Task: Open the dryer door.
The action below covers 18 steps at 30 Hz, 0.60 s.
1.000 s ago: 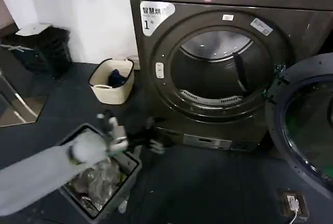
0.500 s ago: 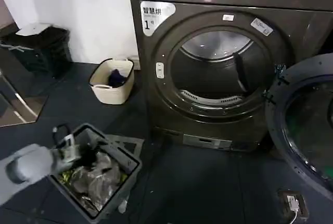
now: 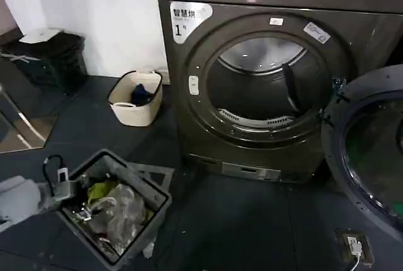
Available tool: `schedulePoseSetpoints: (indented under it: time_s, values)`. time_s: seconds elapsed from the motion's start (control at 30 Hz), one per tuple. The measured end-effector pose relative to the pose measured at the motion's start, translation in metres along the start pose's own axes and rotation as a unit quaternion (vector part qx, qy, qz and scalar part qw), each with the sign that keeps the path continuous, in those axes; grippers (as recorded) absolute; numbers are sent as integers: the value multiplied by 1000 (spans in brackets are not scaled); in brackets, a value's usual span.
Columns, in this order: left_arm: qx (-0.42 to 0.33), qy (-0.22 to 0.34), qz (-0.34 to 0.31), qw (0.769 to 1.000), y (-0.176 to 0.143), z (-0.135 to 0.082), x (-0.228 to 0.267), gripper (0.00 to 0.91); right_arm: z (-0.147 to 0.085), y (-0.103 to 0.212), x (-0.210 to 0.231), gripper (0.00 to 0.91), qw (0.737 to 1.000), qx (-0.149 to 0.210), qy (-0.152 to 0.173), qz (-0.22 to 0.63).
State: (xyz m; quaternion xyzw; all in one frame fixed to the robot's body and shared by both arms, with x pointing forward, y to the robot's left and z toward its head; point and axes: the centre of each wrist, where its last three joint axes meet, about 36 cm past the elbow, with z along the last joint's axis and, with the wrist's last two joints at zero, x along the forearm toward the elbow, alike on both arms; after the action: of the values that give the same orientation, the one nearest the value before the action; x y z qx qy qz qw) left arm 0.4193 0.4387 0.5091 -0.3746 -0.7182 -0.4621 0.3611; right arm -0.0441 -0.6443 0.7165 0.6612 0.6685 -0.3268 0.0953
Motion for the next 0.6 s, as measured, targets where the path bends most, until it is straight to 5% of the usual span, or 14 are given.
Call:
schedulePoseSetpoints:
  time_s: [0.6]
  values:
    - [-23, 3, 4, 1000, 2, 11, -5, 907, -3, -7, 0, 907, 1000, -4, 6, 18]
